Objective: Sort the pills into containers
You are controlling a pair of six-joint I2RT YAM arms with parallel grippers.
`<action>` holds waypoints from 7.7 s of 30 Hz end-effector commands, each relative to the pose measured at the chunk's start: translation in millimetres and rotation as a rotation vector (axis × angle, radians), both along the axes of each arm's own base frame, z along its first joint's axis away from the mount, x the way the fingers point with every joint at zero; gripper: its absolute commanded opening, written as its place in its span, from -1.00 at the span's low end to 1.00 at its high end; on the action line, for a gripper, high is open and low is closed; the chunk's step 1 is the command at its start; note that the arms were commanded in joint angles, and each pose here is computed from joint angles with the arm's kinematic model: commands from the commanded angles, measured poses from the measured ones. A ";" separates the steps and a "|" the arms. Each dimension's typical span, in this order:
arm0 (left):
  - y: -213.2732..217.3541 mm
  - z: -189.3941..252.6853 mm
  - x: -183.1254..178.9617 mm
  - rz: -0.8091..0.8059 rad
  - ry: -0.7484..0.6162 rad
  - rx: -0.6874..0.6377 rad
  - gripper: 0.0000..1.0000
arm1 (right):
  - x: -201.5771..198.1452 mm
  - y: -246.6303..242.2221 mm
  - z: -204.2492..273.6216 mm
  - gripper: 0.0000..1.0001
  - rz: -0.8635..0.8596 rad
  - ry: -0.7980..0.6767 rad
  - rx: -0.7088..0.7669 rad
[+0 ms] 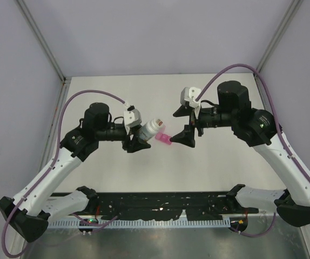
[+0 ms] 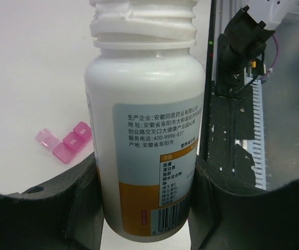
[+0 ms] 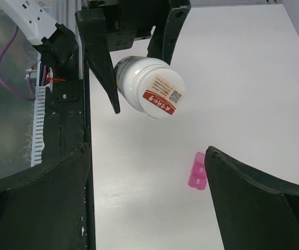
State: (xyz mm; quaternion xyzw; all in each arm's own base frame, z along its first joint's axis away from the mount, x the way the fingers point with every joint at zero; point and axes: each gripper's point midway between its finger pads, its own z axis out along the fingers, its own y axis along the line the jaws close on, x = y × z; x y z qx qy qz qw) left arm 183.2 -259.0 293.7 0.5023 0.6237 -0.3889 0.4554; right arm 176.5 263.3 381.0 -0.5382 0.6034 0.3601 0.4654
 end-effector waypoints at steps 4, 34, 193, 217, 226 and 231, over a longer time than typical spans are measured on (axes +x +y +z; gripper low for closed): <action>0.7 7.8 -39.1 -0.181 0.224 -0.038 -1.00 | -10.6 9.9 16.6 0.81 0.093 -0.246 -0.042; 3.8 4.1 -62.4 -0.251 0.285 -0.073 -1.00 | -19.9 45.9 9.1 0.16 0.214 -0.356 -0.094; 16.3 30.6 42.1 0.281 -0.039 -0.056 -1.00 | 40.8 72.9 13.1 0.76 0.037 0.394 0.314; 11.2 27.9 46.6 0.291 -0.041 -0.040 -1.00 | 57.2 88.4 -13.3 0.53 0.008 0.492 0.289; 11.2 27.2 47.5 0.296 -0.043 -0.037 -1.00 | 55.1 95.3 -25.6 0.42 0.013 0.516 0.264; 11.3 25.2 46.2 0.291 -0.042 -0.034 -1.00 | 55.1 97.7 -26.1 0.26 0.022 0.519 0.261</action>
